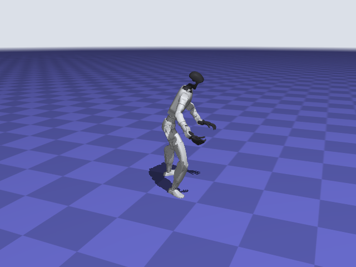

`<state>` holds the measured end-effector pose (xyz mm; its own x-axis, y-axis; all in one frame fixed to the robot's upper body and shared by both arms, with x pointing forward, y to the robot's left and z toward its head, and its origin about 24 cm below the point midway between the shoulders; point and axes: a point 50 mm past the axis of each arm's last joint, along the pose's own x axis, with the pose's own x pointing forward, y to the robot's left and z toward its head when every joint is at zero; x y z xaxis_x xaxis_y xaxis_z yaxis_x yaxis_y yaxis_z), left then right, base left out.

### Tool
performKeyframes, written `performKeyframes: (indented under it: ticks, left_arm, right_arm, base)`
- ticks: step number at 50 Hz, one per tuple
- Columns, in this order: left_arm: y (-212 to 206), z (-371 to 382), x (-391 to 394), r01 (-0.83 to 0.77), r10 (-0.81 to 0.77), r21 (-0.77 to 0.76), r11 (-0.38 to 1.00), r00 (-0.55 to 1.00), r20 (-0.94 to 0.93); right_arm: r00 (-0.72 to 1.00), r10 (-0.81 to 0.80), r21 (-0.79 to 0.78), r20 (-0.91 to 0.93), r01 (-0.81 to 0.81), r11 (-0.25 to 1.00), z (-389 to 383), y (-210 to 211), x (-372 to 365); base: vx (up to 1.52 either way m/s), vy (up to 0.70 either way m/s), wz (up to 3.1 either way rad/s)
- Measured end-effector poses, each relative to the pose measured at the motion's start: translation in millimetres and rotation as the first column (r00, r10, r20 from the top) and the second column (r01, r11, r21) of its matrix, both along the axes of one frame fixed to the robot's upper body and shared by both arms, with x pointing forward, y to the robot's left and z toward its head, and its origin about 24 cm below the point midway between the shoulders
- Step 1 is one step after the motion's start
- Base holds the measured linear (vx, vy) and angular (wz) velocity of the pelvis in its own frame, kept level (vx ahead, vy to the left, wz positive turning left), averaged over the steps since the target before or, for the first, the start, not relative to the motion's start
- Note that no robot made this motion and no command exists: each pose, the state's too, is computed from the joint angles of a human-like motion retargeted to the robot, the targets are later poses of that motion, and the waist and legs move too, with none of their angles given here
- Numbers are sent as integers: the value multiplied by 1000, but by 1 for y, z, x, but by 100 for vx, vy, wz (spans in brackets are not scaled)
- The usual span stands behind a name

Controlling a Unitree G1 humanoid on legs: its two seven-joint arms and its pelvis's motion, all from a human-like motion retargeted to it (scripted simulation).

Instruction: Kungfu

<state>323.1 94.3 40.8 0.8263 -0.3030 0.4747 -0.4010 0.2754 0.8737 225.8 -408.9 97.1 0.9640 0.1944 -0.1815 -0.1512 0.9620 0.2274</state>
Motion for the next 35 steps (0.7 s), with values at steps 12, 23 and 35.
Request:
performKeyframes:
  ticks: [12,23,35]
  left_arm:
    - [75,-121,-109,-493,498,100,864,810,-308]
    - [99,-123,-121,-568,586,154,808,750,-308]
    - [87,-135,-141,-727,644,7,687,604,-470]
  right_arm:
    - [276,944,376,-181,-867,326,-120,332,57]
    - [486,844,452,-226,-715,533,-123,299,66]
    - [677,699,47,-231,-710,703,-82,257,104]
  base:
    - [-23,9,51]
    - [12,2,17]
    - [54,-1,-12]
